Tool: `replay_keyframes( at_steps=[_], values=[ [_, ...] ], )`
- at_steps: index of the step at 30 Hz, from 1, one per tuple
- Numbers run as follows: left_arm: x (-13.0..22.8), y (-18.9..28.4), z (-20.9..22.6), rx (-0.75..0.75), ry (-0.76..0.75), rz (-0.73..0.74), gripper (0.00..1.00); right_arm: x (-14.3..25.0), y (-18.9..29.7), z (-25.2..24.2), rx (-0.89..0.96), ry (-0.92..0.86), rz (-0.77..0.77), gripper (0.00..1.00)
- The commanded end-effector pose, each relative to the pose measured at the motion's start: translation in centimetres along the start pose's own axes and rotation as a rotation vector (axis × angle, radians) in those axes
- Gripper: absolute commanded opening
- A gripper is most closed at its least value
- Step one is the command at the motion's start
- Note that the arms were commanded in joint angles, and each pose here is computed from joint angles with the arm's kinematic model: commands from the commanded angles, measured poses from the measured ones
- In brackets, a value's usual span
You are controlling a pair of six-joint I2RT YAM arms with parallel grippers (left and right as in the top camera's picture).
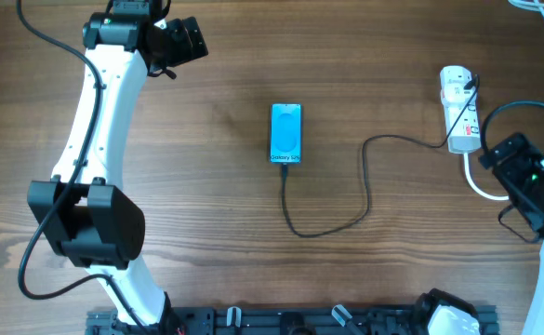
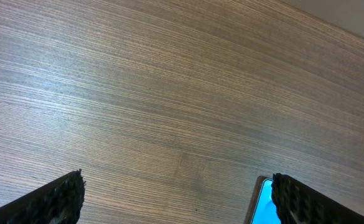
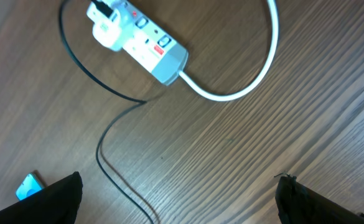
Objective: Plug charger to phone and switch on socket
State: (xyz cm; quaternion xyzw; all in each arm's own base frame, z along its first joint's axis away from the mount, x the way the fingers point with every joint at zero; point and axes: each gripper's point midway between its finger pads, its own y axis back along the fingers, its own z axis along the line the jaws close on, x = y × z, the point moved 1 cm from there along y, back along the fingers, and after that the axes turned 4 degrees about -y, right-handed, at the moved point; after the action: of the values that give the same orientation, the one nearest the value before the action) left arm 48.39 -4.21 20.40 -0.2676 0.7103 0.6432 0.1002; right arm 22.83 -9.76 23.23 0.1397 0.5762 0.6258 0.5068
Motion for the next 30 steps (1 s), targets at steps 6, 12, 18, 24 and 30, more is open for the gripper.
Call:
replay_keyframes(
  at_steps=[6, 12, 18, 24, 30],
  values=[
    [0.1, -0.3, 0.5, -0.015, 0.014, 0.003, 1.00, 1.0, -2.8, 4.8, -0.186, 0.210, 0.003, 1.00],
    [0.1, -0.3, 0.5, -0.015, 0.014, 0.003, 1.00, 3.4, -0.4, 6.9, -0.449, 0.393, -0.294, 1.00],
    [0.1, -0.3, 0.5, -0.015, 0.014, 0.003, 1.00, 6.4, -0.7, 4.6, -0.571, 0.447, -0.487, 1.00],
    [0.1, -0.3, 0.5, -0.015, 0.014, 0.003, 1.00, 8.9, -2.0, 4.6, -0.701, 0.554, -0.669, 1.00],
    [0.1, -0.3, 0.5, -0.015, 0.014, 0.003, 1.00, 9.7, -3.6, 4.6, -0.778, 0.557, -0.789, 1.00]
  ],
)
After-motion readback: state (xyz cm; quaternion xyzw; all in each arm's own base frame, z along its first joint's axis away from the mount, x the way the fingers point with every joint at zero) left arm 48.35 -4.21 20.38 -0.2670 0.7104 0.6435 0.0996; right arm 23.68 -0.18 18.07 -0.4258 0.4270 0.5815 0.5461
